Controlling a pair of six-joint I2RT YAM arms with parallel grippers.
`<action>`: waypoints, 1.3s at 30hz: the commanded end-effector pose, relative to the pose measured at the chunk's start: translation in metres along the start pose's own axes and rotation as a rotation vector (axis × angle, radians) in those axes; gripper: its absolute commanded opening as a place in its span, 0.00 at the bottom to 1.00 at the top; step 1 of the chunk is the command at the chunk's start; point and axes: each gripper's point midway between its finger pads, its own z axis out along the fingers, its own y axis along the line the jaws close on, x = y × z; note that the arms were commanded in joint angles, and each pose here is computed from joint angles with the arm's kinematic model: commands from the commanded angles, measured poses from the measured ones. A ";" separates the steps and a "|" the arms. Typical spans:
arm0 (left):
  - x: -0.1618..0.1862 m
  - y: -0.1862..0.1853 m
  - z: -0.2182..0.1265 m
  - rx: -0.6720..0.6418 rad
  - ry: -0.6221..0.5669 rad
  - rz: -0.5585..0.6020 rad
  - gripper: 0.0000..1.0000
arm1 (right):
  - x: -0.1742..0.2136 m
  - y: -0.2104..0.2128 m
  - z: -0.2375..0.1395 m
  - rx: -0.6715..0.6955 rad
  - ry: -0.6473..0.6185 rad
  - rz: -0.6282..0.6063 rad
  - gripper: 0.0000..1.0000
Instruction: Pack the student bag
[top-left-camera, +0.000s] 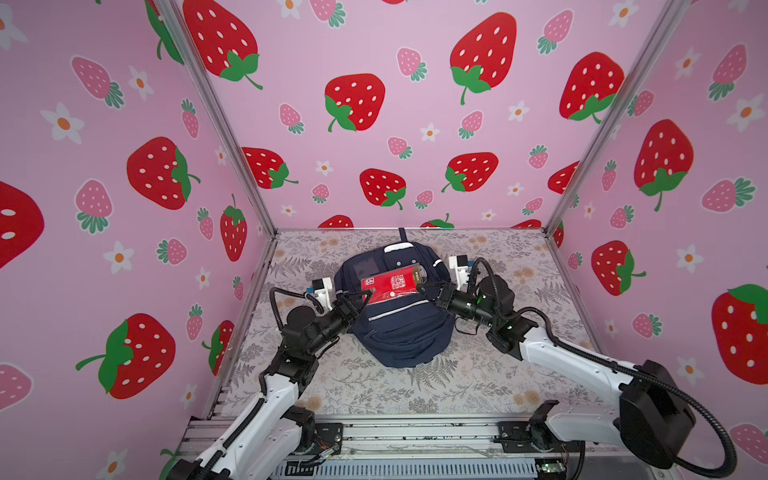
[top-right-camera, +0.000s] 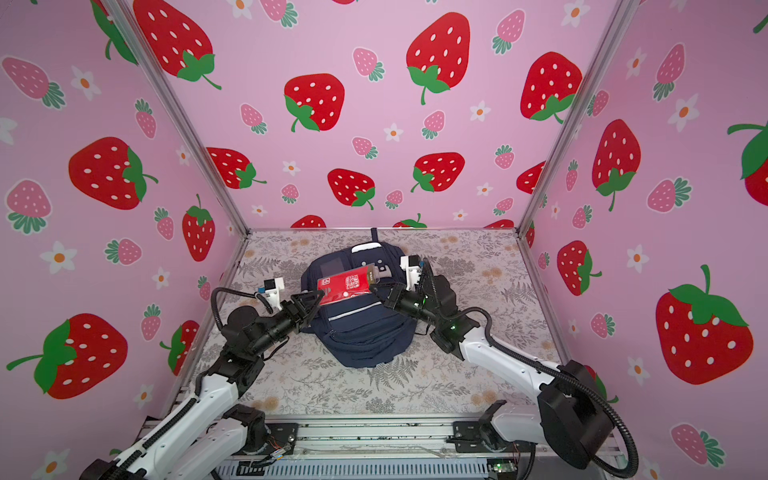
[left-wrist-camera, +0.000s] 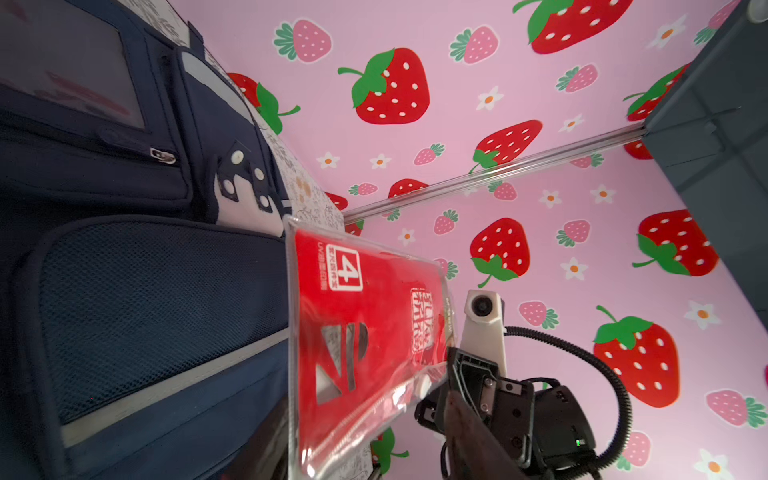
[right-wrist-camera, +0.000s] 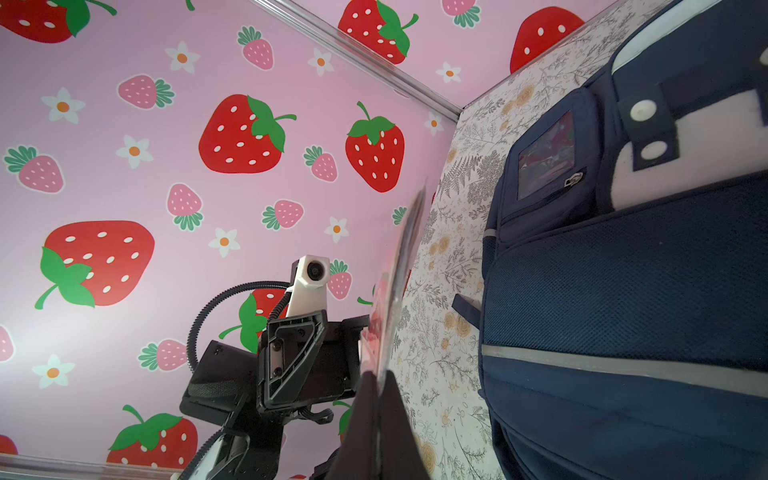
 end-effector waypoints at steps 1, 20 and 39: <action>0.005 -0.013 -0.003 -0.068 0.090 0.133 0.60 | -0.022 0.019 -0.013 -0.041 -0.054 -0.044 0.00; 0.022 -0.018 -0.009 -0.150 0.265 0.226 0.59 | -0.023 0.027 -0.106 0.086 -0.108 -0.256 0.00; 0.081 0.017 0.030 -0.559 0.791 0.950 0.64 | -0.030 -0.007 -0.171 0.392 -0.276 -0.167 0.00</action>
